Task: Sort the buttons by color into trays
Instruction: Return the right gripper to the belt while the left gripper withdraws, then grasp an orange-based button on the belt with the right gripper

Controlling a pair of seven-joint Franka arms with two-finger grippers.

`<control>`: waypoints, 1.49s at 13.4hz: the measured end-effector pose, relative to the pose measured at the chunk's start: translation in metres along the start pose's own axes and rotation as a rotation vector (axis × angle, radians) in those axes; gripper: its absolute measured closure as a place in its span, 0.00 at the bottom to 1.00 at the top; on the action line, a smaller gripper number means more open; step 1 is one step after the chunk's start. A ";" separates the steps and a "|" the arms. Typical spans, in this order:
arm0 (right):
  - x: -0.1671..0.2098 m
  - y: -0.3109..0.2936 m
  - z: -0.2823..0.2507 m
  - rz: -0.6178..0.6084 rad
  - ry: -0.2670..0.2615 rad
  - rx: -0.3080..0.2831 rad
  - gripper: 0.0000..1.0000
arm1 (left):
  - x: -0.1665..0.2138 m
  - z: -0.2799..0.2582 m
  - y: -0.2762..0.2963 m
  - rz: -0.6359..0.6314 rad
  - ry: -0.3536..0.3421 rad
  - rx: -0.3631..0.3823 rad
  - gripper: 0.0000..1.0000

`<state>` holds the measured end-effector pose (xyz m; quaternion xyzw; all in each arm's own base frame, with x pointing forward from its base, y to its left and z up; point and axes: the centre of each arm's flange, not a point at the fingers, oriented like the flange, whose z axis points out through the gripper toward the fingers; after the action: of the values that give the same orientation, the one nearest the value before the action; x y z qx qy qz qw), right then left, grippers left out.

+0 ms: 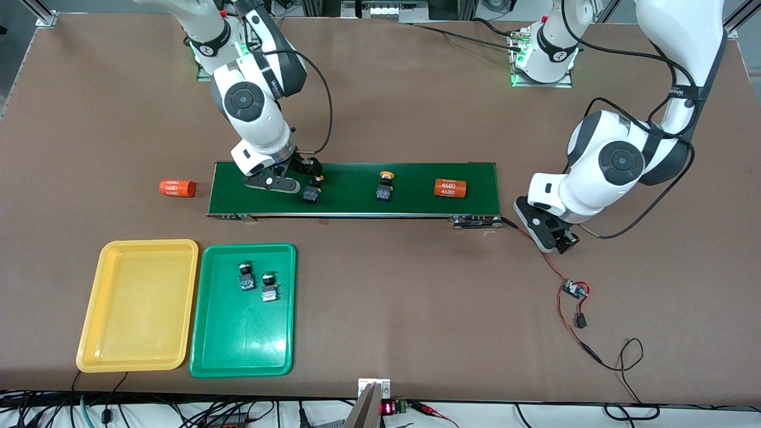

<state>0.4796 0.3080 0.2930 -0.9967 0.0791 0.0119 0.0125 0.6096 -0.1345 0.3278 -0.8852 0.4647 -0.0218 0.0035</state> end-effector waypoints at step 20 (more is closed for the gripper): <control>0.034 0.023 0.026 0.047 0.011 -0.015 0.59 | -0.091 -0.200 -0.118 -0.954 -0.051 0.028 0.00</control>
<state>0.5094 0.2810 0.2651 -0.9947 0.1025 0.0074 0.0043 0.6466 0.0108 0.5280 -0.9998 0.0060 -0.0055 0.0164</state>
